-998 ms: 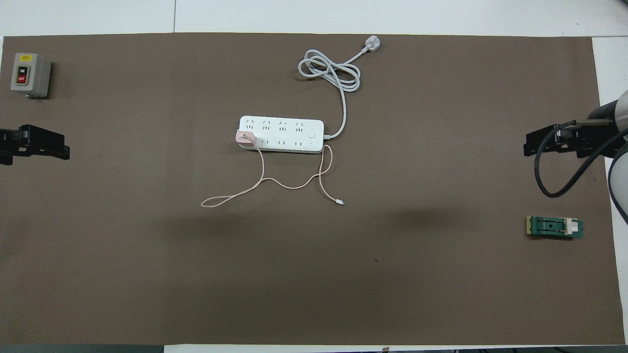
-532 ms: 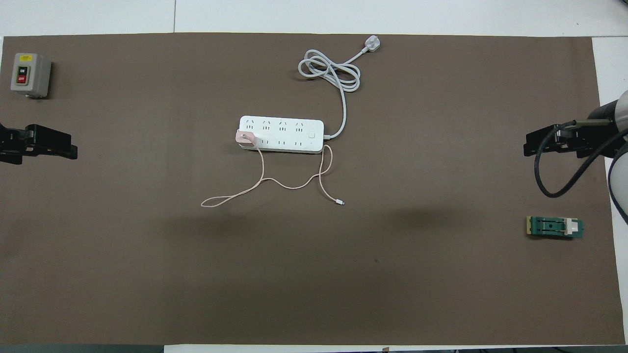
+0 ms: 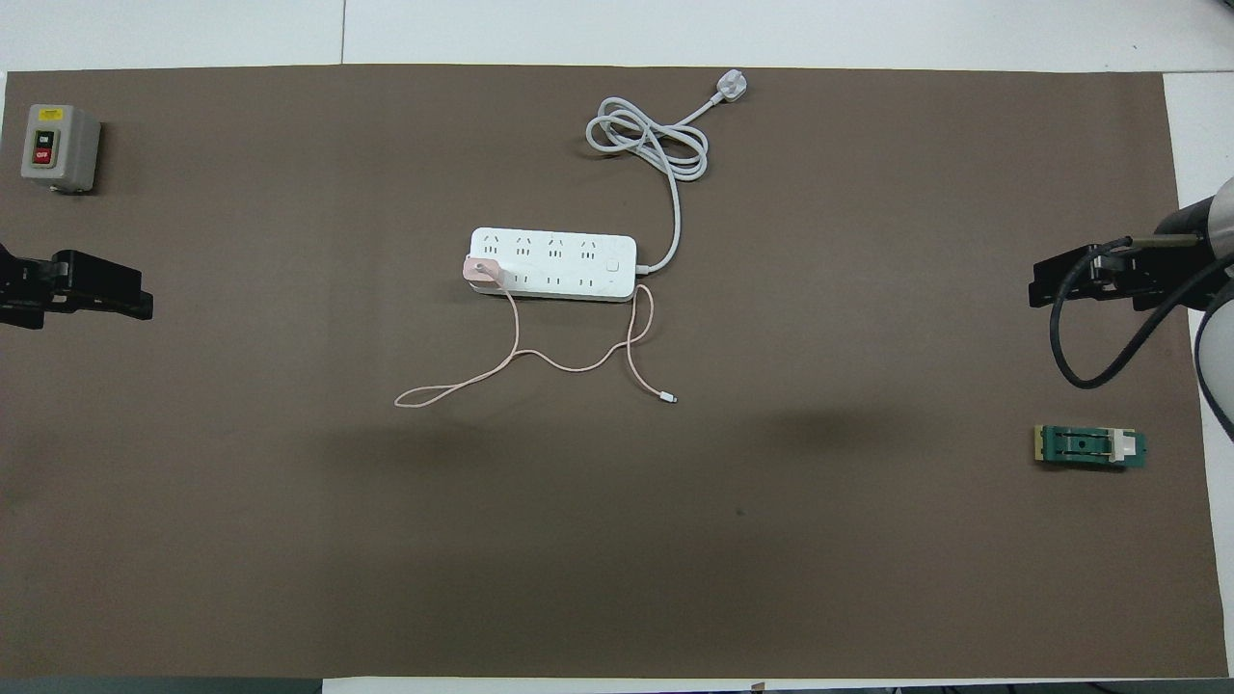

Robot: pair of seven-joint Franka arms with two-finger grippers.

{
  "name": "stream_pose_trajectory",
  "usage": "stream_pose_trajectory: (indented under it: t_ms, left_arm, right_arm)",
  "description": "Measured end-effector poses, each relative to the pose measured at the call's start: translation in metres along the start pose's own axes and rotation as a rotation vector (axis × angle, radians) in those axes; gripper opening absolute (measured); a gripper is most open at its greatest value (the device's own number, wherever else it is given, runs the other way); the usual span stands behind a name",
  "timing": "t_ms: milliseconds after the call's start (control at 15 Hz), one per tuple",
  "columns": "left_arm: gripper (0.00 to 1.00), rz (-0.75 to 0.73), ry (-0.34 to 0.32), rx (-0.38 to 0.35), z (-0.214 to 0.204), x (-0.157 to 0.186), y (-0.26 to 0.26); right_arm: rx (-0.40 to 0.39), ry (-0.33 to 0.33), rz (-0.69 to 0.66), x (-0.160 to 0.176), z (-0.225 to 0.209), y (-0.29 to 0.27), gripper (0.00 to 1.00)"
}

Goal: Plug charger into power strip

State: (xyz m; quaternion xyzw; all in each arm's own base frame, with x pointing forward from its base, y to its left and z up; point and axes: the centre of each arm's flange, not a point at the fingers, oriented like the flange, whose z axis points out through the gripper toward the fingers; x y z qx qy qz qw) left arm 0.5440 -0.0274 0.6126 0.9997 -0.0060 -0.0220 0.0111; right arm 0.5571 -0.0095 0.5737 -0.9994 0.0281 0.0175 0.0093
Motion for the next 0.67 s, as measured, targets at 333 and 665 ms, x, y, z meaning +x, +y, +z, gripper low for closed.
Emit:
stream_pose_trajectory:
  t_ms: [333,665]
  left_arm:
    - [1.00,0.014,-0.002,0.006,0.0002,-0.0007,0.0072]
    - [1.00,0.008,-0.002,0.006,0.0001,-0.0006,0.0040]
  right_arm:
    - [0.000,0.000,0.000,0.0000,0.0000,0.0000,1.00]
    - [0.000,0.000,0.000,0.0000,0.0000,0.0000,1.00]
